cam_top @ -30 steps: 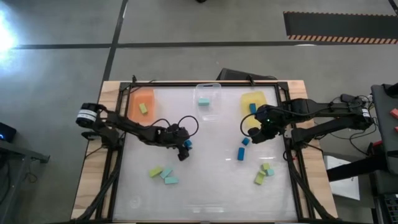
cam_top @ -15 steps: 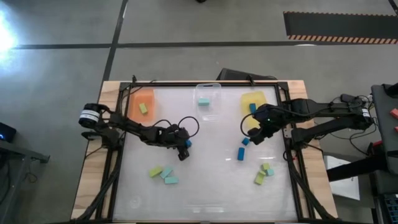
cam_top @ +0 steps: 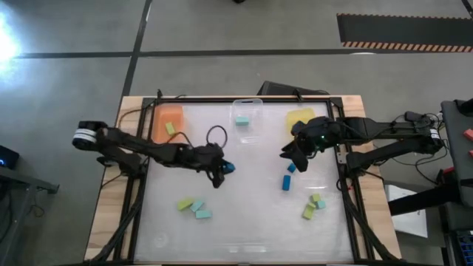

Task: Sort & place blocks by color
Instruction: Put the blue block into the yellow bin

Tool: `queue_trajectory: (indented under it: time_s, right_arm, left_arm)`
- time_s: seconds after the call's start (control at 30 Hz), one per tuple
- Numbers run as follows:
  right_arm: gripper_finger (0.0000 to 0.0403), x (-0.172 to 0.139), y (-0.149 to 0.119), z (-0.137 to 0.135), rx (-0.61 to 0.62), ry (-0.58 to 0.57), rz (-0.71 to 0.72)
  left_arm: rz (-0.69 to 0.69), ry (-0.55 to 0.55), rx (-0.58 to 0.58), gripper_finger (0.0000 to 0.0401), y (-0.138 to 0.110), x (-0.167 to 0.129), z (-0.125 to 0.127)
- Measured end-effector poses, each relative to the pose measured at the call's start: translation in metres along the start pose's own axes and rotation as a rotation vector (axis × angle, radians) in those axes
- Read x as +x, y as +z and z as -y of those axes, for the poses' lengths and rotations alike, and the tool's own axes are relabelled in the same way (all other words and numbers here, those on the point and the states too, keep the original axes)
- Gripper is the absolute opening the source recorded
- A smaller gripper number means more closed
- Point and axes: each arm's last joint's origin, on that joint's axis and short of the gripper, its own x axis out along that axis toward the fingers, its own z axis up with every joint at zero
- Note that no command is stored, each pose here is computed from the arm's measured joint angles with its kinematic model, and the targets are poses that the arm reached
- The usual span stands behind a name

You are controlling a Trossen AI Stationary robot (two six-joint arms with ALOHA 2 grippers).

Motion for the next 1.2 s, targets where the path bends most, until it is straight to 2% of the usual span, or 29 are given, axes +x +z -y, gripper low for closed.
queue_trajectory:
  time_s: [0.13,0.33,0.5,0.6,0.7,0.83,1.0,1.2]
  right_arm:
    - [0.0132,0.0,0.008,-0.005,-0.082,0.05,0.09]
    - [0.0132,-0.003,0.028,-0.017,-0.256,0.138,0.308]
    - [0.0133,-0.002,0.041,-0.023,-0.436,0.105,0.471]
    - [0.0145,0.003,0.046,-0.024,-0.508,0.031,0.534]
    - [0.017,0.012,0.053,-0.025,-0.537,-0.038,0.6]
    - [0.0214,0.022,0.061,-0.028,-0.539,-0.037,0.677]
    - [0.0262,0.036,0.07,-0.032,-0.552,-0.041,0.662]
    - [0.0294,0.058,0.084,-0.039,-0.582,-0.056,0.64]
  left_arm:
    - [0.105,-0.057,-0.065,0.0118,0.017,-0.023,0.005]
    - [0.315,-0.181,-0.264,0.0118,0.047,-0.056,0.007]
    - [0.438,-0.248,-0.437,0.0118,0.062,-0.074,0.003]
    - [0.492,-0.277,-0.541,0.0118,0.068,-0.08,0.002]
    - [0.56,-0.333,-0.597,0.0118,0.074,-0.084,0.004]
    - [0.616,-0.384,-0.649,0.0118,0.079,-0.086,0.006]
    - [0.642,-0.383,-0.691,0.0118,0.08,-0.086,0.006]
    - [0.69,-0.407,-0.69,0.0118,0.083,-0.088,0.007]
